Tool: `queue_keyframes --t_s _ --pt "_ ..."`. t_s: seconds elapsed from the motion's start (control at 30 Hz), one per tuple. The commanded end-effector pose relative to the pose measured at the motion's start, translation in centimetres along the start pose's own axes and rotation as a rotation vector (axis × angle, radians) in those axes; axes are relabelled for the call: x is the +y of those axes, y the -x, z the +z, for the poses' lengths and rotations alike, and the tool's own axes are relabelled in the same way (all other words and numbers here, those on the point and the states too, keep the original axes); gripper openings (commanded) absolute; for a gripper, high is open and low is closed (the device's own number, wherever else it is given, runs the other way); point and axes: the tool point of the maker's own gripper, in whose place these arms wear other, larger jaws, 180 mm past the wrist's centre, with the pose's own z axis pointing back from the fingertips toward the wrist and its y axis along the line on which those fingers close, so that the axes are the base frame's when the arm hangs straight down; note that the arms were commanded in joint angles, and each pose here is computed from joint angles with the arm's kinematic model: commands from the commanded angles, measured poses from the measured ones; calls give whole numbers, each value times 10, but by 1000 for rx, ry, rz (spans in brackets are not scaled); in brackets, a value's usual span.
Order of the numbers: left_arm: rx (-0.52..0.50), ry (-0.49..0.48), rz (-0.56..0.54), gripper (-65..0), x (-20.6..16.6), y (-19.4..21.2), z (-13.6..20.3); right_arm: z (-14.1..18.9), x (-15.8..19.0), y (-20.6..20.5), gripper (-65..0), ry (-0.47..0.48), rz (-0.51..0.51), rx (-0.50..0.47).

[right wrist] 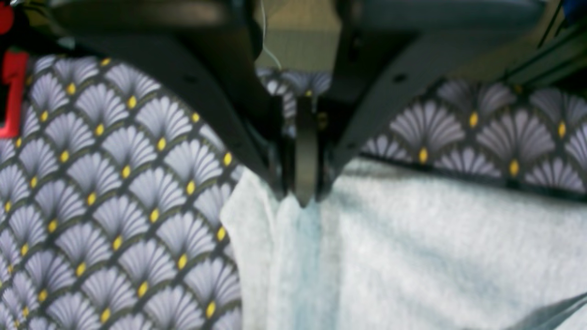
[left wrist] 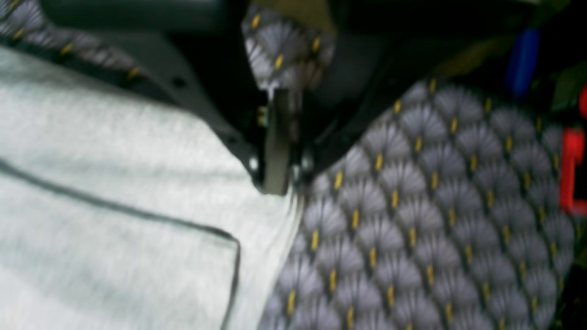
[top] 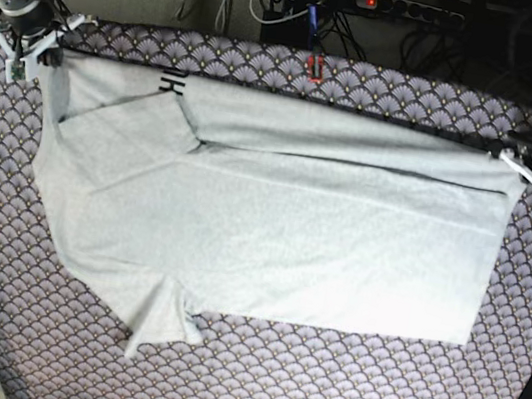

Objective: Fold the T-shirt properly
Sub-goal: 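Release the shirt and move both grippers to its opposite long edge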

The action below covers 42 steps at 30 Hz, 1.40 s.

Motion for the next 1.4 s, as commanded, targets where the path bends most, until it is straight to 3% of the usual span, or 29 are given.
queue_keyframes --t_s 0.0,0.53,0.6,0.8,1.0,1.2,1.37 --pt "-53 -24 -19 -648 8 -16 6 4 -8 -5 -650 17 21 -15" --pt "-32 -61 -12 -643 27 -5 12 9 -5 8 -650 10 29 21" --pt "-32 -62 -10 -610 27 -5 12 9 -5 9 -629 10 27 22" --pt "-30 -58 -10 -416 25 -4 12 9 -6 27 -461 12 28 138" --pt "-33 -59 -11 -247 26 -6 12 12 -8 29 -378 16 30 148" --pt "-70 -102 22 -223 45 -18 19 24 -44 24 -377 113 -2 122" --pt "-196 -141 112 -223 63 -70 23 25 -89 -28 -376 219 -22 1"
